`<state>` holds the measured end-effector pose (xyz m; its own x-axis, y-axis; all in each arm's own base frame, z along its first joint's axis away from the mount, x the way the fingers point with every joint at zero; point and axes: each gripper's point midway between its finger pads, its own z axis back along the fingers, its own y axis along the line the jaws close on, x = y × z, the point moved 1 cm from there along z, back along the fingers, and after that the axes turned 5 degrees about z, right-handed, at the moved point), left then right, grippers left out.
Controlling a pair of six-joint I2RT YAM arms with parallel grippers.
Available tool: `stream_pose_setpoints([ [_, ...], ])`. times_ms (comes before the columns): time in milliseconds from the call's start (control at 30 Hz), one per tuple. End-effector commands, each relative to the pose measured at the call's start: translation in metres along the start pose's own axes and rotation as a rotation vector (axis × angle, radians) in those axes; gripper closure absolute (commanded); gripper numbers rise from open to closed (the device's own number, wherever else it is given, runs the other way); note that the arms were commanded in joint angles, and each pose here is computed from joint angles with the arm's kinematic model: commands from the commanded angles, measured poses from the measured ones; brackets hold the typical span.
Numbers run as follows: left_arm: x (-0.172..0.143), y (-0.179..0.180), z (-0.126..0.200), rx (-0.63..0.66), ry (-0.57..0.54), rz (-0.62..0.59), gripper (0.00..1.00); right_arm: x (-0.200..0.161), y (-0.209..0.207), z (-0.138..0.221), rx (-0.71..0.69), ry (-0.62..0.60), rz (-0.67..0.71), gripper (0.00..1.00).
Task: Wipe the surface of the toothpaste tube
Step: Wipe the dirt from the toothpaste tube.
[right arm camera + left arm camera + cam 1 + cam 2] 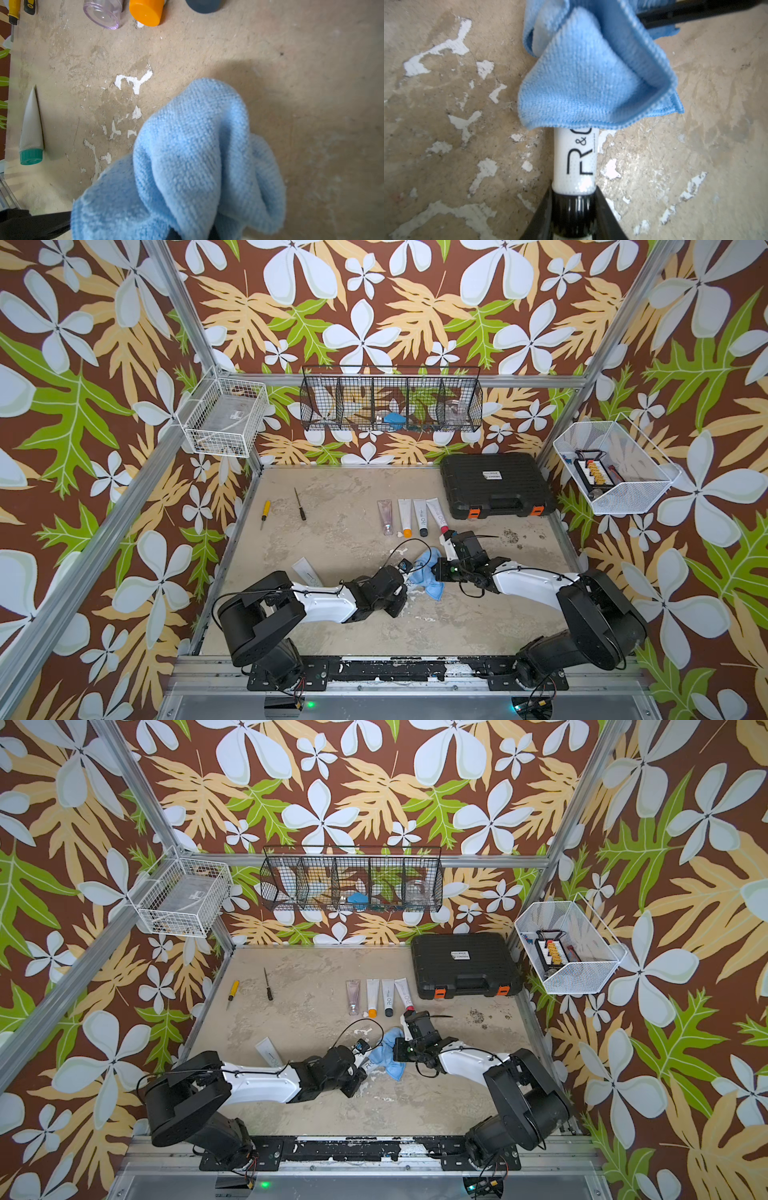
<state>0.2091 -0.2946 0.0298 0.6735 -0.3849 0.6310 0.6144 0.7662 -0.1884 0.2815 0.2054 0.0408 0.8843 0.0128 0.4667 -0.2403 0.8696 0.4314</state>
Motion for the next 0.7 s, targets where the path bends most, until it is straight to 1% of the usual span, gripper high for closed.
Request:
stream_pose_setpoints([
  [0,0.005,-0.005,-0.001,-0.025,-0.019,-0.009,0.83,-0.010,0.001,-0.005,0.003,0.017,-0.014,1.00],
  [300,0.007,-0.001,-0.005,0.002,-0.026,0.007,0.84,-0.038,0.028,-0.014,0.082,0.066,-0.024,1.00],
  [667,0.008,0.003,-0.006,0.000,-0.030,0.021,0.84,-0.045,0.070,-0.017,0.194,0.091,-0.016,1.00],
])
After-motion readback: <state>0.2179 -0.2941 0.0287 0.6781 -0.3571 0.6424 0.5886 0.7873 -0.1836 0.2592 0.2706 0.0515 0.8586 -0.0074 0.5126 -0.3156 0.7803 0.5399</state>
